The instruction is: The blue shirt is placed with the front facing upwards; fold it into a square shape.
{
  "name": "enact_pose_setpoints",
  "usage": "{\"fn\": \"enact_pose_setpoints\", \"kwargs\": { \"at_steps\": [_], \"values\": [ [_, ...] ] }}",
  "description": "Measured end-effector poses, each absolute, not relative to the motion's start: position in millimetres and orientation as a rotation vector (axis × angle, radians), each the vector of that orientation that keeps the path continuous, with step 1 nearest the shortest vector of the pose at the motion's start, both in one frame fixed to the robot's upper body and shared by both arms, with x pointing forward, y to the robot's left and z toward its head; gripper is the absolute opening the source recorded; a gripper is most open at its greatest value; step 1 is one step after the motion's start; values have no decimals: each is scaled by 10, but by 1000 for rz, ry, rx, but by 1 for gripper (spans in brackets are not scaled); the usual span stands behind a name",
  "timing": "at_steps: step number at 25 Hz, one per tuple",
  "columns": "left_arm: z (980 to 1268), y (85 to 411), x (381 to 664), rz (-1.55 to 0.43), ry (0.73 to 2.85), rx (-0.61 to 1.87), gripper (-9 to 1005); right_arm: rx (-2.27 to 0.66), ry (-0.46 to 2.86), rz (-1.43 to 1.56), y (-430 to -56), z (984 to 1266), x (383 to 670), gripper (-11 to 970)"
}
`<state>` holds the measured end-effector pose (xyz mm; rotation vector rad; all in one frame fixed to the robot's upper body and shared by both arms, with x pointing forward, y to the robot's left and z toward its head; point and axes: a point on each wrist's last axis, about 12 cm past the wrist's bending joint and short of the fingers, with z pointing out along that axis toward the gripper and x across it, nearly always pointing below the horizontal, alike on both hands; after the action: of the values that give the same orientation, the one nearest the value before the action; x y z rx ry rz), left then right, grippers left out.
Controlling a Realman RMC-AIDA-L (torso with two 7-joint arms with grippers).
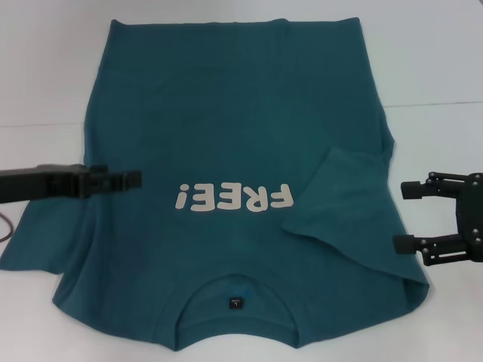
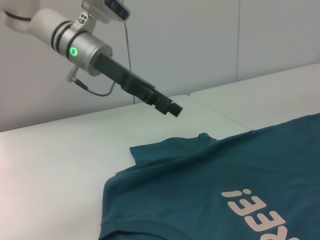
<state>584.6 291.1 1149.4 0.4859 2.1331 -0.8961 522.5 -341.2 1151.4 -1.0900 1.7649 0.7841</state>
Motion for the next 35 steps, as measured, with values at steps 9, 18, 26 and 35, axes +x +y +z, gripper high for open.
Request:
{"fn": "enact_pose_setpoints", "kwargs": {
  "at_steps": [9,18,26,35],
  "values": [
    [11668,3110,5827,-741,2360,422,885,-1087,1762,787,-3351,11511,5276,947],
    [11669,3294,5859,-542,2496,250,886,-1065,1765,829,-3290,11438,5337,947],
    [11566,3412,5824,-458,2572,67,886,-1063,1767,817,-3233,11420,5387,947],
    [11437,3487,5760,-443,2575,-56,886,-1043,1774,828,-3177,11368,5409,947]
  ]
}}
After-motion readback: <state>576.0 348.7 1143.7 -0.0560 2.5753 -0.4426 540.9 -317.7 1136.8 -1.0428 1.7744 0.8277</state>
